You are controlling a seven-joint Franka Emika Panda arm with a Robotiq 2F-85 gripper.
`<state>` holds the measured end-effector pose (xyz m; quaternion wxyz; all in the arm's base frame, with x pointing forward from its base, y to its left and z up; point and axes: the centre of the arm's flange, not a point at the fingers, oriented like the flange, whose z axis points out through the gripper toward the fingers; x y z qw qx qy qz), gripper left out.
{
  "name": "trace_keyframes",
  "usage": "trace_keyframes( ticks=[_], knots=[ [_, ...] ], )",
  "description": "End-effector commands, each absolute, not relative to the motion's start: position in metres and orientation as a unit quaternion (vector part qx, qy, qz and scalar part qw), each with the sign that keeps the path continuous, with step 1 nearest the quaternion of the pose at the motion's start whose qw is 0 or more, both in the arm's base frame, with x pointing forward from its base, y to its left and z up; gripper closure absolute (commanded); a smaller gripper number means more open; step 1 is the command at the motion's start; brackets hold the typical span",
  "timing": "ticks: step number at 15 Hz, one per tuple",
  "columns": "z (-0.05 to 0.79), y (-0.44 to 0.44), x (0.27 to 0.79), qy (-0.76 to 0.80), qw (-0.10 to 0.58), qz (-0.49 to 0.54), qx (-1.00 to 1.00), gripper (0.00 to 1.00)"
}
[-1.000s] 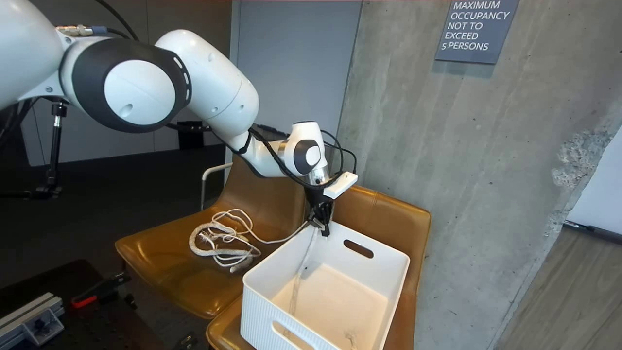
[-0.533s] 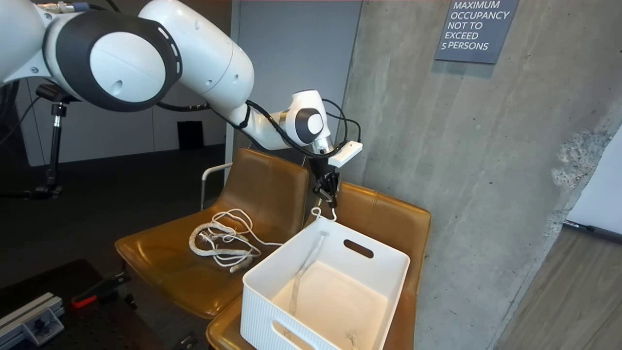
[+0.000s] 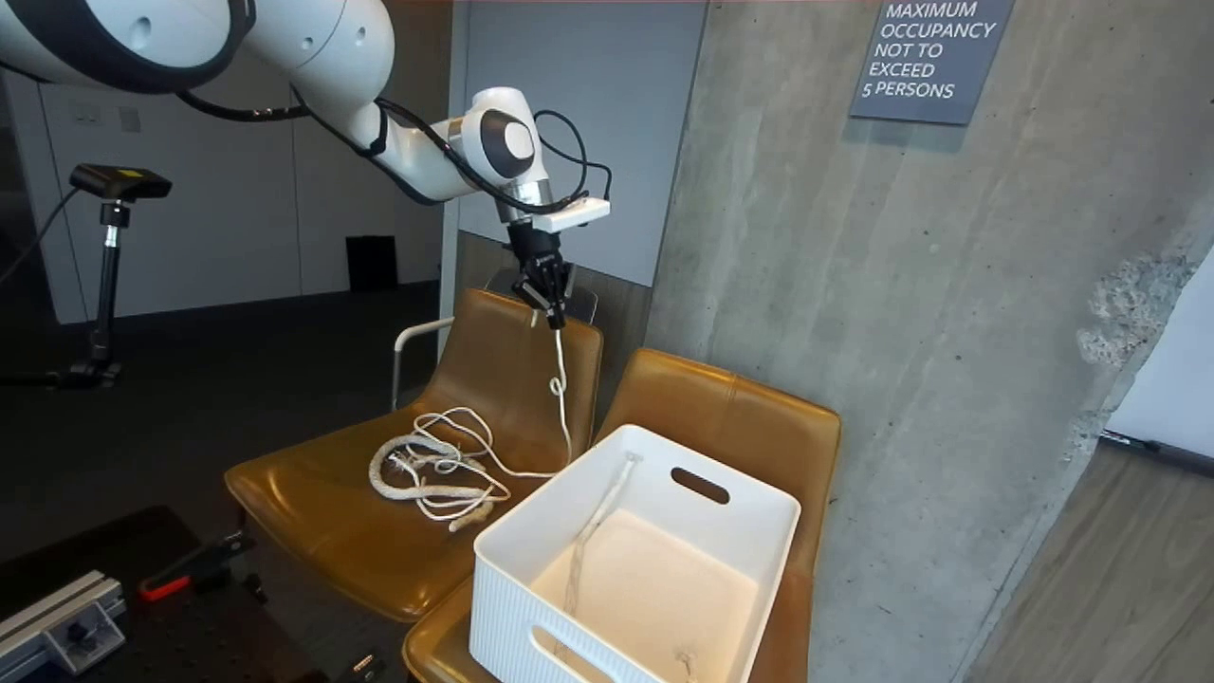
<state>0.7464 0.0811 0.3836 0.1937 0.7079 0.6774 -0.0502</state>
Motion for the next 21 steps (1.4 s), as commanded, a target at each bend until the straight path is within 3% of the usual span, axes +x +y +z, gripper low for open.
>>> trace_keyframes(
  ticks=[1, 7, 14, 15, 17, 21],
  knots=[
    [0.389, 0.156, 0.680, 0.670, 0.181, -0.070, 0.717, 0.99],
    [0.323, 0.225, 0.608, 0.661, 0.148, -0.062, 0.733, 0.99],
    [0.275, 0.179, 0.612, 0.610, 0.188, 0.003, 0.770, 0.99],
    [0.271, 0.174, 0.615, 0.604, 0.187, 0.008, 0.775, 0.71],
    [0.266, 0.164, 0.617, 0.596, 0.184, 0.014, 0.782, 0.63],
    [0.271, 0.155, 0.623, 0.592, 0.180, 0.022, 0.785, 0.35]
  ],
)
